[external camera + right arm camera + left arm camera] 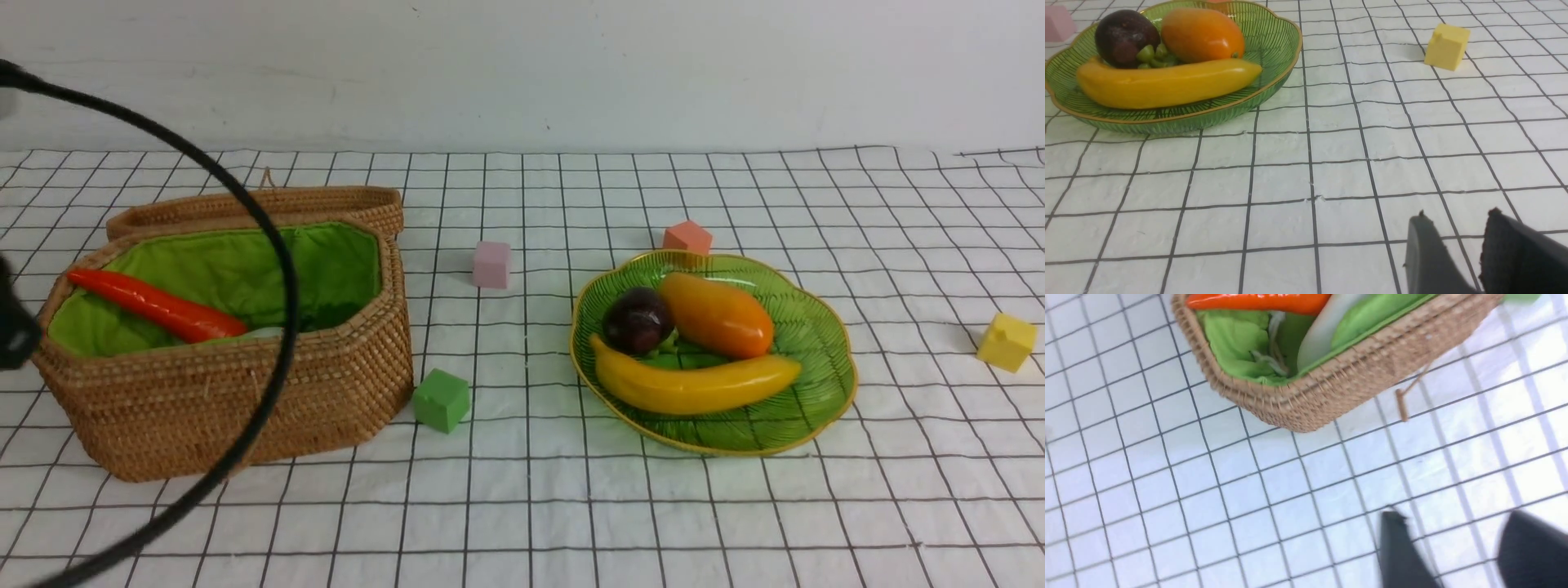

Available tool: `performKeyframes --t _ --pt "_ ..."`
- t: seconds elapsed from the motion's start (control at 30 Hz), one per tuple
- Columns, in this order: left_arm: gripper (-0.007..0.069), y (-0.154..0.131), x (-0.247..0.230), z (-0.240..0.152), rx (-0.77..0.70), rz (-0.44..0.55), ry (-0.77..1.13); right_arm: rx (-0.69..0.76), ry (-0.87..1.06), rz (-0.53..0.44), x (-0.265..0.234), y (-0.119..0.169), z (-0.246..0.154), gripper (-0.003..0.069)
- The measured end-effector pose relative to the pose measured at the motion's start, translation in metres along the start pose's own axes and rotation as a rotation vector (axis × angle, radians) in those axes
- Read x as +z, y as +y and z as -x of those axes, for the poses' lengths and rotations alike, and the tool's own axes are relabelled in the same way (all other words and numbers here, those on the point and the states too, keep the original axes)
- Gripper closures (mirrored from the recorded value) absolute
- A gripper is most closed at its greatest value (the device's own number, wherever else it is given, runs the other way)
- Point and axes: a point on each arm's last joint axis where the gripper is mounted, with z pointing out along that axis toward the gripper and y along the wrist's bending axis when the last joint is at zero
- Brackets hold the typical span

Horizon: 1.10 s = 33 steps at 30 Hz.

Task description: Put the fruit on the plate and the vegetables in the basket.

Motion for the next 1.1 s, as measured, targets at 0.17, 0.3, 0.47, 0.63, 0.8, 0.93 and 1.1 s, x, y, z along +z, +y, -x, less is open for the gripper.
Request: performKeyframes --t 0.17,0.3,0.47,0.63,0.8,0.93,1.1 --pt "0.0637 -0.012 -0.059 -0.065 -0.091 0.016 -0.203 0.0 0.0 0.0 0.0 0.0 0.0 0.0424" --pt "0.0638 -0.033 -0.066 -0.131 -0.228 -0.067 -0.379 0.0 0.0 0.0 0.0 0.0 0.0 0.0422" --pt "0.0638 -0.055 -0.026 -0.154 -0.32 -0.252 -0.459 0.0 0.0 0.0 0.0 0.0 0.0 0.0422" --pt "0.0638 -0.059 -0.016 -0.152 -0.398 -0.327 -0.589 0.0 0.0 0.0 0.0 0.0 0.0 0.0421" --pt "0.0638 -0.059 -0.016 -0.15 -0.411 -0.33 -0.621 0.0 0.0 0.0 0.0 0.0 0.0 0.0421" --pt "0.0638 -0.059 -0.015 -0.15 -0.413 -0.332 -0.619 0.0 0.0 0.0 0.0 0.0 0.0 0.0421" --pt "0.0638 -0.056 -0.014 -0.151 -0.389 -0.282 -0.621 0.0 0.0 0.0 0.0 0.0 0.0 0.0421"
